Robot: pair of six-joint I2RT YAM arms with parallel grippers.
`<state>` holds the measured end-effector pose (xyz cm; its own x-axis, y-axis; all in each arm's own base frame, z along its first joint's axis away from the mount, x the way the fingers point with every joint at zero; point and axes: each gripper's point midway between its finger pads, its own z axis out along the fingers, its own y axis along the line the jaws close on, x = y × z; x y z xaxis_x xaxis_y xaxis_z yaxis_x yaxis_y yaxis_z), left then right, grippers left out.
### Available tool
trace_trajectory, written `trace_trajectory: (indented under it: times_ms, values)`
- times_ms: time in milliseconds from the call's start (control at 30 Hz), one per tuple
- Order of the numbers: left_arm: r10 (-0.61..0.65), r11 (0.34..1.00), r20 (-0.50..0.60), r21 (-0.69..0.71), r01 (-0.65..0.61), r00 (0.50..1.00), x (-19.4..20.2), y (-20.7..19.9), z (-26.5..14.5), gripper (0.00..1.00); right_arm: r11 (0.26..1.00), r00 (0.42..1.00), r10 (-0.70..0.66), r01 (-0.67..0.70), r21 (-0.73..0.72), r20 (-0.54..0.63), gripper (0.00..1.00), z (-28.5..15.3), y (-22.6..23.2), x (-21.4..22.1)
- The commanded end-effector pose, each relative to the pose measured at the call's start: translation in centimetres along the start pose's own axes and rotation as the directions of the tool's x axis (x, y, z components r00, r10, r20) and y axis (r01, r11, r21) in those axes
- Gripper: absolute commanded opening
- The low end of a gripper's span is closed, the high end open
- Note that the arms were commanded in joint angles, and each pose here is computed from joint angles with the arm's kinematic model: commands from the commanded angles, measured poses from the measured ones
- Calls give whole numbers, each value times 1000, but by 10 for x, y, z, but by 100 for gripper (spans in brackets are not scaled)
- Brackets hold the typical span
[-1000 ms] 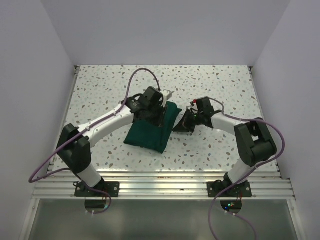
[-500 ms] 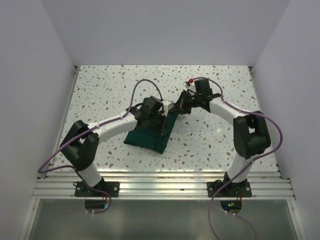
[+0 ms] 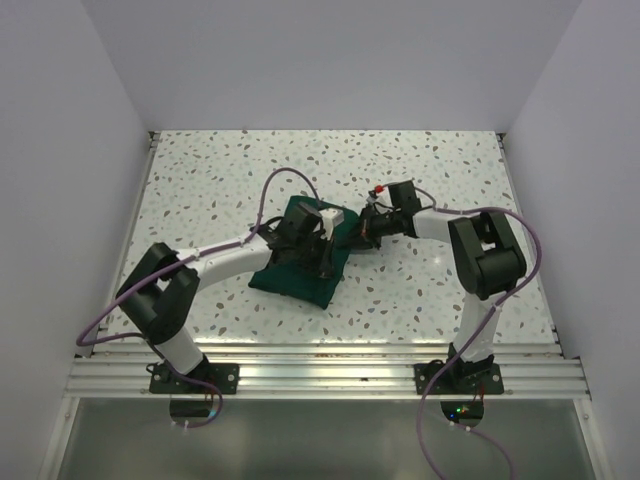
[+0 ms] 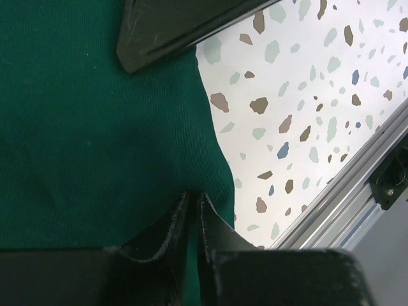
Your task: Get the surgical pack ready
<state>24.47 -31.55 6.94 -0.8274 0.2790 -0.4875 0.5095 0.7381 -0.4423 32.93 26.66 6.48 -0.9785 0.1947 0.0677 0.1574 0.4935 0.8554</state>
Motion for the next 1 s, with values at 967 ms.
trace_trajectory:
  times_ms: [967]
  values:
    - [71,997,-42,-3,-71,997,31,1,-7,4,997,996,-44,49,-63,79,0,-3,-18,-65]
